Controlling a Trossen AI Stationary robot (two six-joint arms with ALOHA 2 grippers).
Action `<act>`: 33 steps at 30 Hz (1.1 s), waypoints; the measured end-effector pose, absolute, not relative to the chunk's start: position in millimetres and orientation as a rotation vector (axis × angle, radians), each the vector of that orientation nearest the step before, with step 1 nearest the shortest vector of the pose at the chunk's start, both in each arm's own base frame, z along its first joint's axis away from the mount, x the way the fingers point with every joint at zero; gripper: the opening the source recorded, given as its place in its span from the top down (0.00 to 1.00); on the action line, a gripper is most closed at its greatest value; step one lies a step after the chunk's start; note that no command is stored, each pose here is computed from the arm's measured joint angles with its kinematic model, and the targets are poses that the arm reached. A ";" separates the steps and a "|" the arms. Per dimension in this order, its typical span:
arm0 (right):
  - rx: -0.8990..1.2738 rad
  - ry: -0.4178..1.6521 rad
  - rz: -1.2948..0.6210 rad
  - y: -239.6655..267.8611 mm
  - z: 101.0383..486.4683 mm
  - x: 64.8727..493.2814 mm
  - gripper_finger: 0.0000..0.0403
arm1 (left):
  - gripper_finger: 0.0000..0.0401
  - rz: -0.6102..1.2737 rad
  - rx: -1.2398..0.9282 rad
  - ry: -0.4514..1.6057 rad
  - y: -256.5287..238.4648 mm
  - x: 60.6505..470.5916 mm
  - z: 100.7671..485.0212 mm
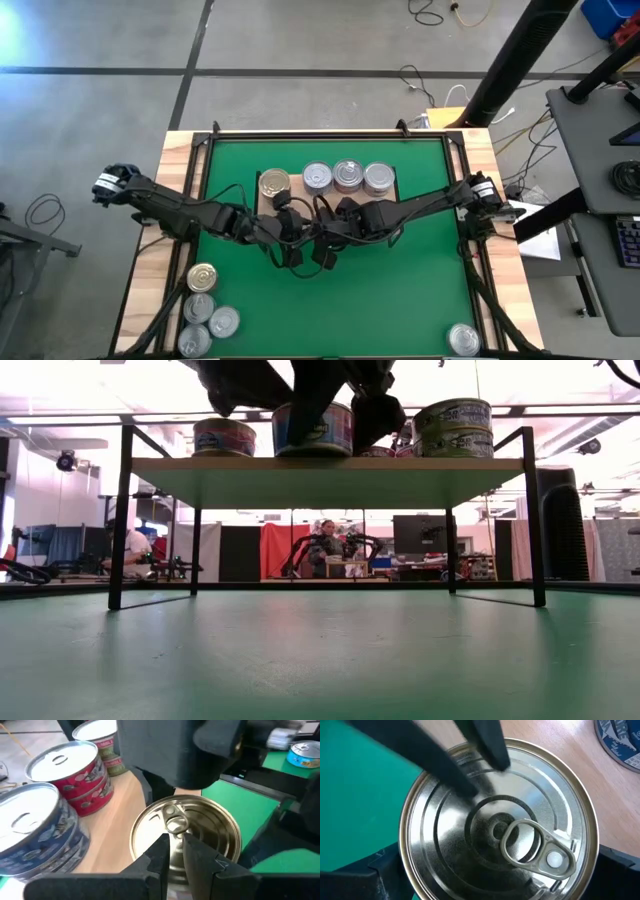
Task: Stack canned seafood by type on shelf
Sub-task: Put the right blue and pink tuna can on the shelf
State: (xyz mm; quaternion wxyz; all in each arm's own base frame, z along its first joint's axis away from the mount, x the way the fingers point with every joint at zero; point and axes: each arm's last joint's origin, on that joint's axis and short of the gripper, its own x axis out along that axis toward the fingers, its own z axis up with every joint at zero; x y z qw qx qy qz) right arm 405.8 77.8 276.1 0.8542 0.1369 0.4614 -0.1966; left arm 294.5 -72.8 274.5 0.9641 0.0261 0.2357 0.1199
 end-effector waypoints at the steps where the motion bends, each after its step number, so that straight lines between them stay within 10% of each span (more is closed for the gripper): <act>1: 0.287 0.971 -0.413 77.8 276.0 405.8 0.01 | 0.91 0.240 0.057 0.467 -72.5 293.2 275.7; 11: 0.293 0.966 -0.416 77.0 276.3 406.3 0.01 | 0.91 0.120 -0.088 0.204 -68.0 274.6 268.4; 33: 0.398 0.956 -0.364 61.0 279.5 412.6 0.01 | 0.91 0.224 -0.019 0.500 -49.4 283.7 251.4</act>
